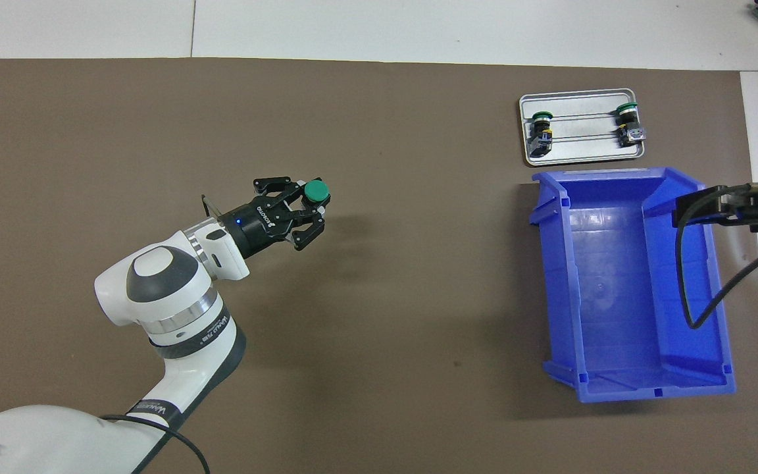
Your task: Place and press button with both arms
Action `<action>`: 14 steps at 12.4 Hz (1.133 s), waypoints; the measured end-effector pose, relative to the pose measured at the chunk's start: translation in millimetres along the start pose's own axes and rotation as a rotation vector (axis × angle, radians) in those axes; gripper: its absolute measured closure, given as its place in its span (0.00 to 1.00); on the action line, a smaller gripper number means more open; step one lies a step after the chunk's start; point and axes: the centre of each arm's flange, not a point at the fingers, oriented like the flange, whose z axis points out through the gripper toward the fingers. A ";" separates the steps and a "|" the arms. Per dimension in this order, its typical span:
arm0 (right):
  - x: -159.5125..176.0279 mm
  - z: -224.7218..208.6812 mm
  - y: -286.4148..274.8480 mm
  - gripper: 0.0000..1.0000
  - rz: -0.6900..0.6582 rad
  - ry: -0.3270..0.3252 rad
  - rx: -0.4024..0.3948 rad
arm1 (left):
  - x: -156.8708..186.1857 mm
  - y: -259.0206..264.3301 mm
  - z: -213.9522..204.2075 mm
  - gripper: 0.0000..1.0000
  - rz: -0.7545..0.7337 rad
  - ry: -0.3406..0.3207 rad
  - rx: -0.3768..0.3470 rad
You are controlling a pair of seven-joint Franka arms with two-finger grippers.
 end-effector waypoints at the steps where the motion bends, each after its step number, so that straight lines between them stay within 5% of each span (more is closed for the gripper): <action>1: 0.0 0.0 0.0 0.00 0.000 0.000 0.000 | -0.5 0.4 0.6 0.67 0.009 0.013 0.009; 14: 0.0 0.0 0.0 0.00 0.000 0.000 0.000 | -23.1 -44.1 24.0 0.67 0.018 0.057 0.049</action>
